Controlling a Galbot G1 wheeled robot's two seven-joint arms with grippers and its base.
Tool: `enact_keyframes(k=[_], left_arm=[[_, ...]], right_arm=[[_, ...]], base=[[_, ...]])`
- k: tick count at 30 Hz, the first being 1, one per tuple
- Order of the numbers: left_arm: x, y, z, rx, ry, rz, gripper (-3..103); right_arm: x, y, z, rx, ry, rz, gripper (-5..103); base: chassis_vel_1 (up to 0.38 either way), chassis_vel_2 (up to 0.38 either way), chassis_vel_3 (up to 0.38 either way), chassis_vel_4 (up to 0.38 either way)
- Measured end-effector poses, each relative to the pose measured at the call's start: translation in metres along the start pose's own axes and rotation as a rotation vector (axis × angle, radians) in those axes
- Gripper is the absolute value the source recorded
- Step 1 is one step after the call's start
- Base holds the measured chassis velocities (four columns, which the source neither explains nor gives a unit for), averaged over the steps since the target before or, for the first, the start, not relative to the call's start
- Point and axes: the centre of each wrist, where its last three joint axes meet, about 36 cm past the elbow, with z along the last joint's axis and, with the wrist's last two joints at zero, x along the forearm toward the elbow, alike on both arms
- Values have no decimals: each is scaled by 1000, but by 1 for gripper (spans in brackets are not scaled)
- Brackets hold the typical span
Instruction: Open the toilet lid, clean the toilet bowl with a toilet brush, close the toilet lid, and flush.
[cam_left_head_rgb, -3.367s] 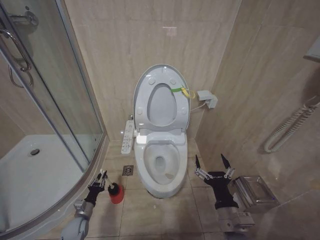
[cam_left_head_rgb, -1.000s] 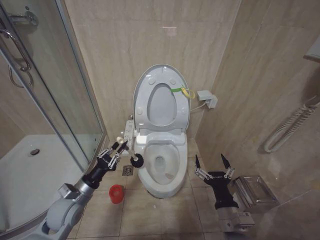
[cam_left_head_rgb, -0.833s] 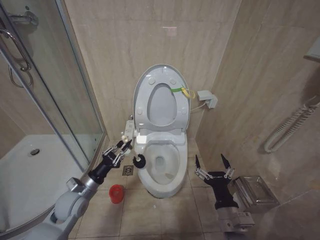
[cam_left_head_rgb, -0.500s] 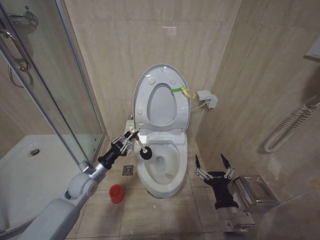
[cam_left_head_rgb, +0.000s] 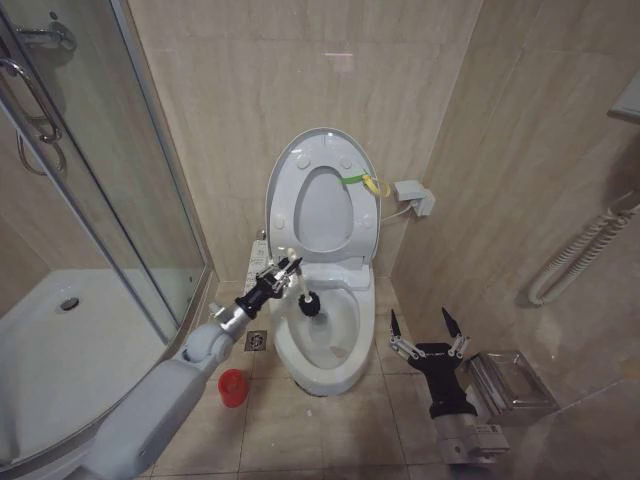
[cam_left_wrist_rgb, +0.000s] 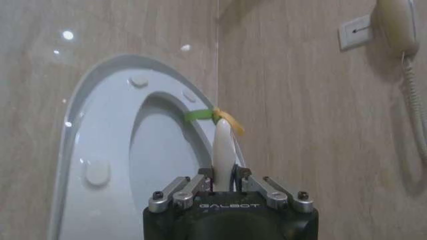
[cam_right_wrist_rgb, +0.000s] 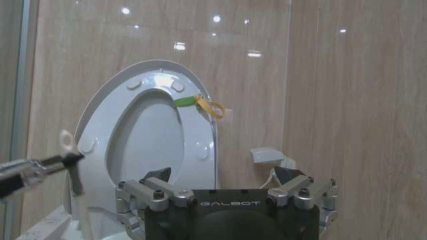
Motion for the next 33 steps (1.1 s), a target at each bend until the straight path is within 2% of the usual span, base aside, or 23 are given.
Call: enact_keyframes(k=[6, 11, 16, 27, 33], left_arm=[[-21, -9, 24, 15, 29, 2, 20], [-27, -9, 37, 10, 60, -1, 20], [-25, -7, 54, -6, 113, -5, 20], [-12, -18, 102, -21, 210, -2, 20], [-4, -22, 115, -15, 246, 15, 20]], right_arm=[[0, 0, 0, 0, 0, 0, 100], [0, 0, 0, 0, 0, 0, 100], [0, 0, 0, 0, 0, 0, 100], [0, 0, 0, 0, 0, 0, 100], [0, 0, 0, 0, 0, 0, 100]], base=[[0, 0, 0, 0], [0, 0, 0, 0], [0, 0, 0, 0], [0, 0, 0, 0], [0, 0, 0, 0]])
